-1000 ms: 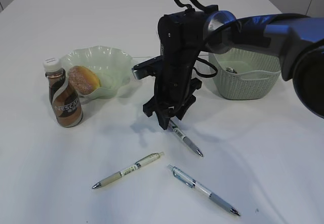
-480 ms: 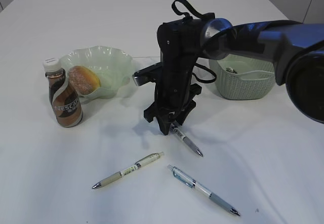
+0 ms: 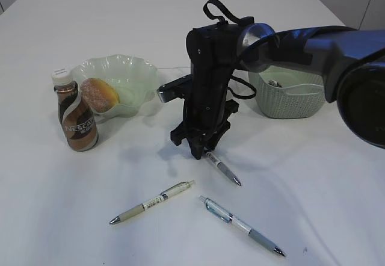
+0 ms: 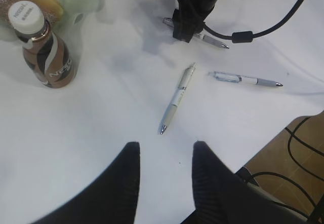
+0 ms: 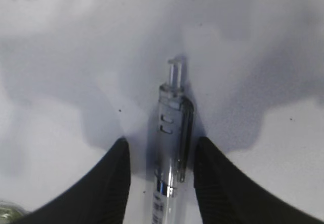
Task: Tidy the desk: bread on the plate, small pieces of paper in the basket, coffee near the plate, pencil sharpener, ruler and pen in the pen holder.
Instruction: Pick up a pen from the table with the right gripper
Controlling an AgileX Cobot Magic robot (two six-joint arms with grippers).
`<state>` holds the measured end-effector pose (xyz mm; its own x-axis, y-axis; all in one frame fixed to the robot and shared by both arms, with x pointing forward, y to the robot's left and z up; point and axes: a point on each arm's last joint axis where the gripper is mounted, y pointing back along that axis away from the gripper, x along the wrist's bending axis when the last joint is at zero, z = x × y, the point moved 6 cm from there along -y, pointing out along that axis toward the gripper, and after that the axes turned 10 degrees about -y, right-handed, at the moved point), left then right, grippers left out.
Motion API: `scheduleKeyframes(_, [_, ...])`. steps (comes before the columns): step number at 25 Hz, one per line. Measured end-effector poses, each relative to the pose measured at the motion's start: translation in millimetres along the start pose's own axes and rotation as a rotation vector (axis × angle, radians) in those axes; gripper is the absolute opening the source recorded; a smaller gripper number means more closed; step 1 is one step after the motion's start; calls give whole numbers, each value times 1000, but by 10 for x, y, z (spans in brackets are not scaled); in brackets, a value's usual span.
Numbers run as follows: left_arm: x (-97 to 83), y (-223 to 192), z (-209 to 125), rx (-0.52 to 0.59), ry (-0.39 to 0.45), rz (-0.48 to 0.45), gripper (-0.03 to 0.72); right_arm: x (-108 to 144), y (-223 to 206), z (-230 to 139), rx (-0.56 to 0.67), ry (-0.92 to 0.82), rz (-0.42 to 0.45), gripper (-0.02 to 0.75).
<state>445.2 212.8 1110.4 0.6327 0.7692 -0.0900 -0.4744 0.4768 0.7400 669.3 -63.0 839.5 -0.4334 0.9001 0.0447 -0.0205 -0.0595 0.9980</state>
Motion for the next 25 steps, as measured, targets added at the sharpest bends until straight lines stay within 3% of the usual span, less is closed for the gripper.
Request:
scheduleKeyframes(5, [0,0,0,0,0,0,243,0,5,5,-2,0,0,324])
scheduleKeyframes(12, [0,0,0,0,0,0,243,-5,3,5,-2,1,-3,160])
scheduleKeyframes(19, [0,0,0,0,0,0,243,1,76,69,-18,3,-2,122])
scheduleKeyframes(25, [0,0,0,0,0,0,243,59,541,347,-173,5,22,120])
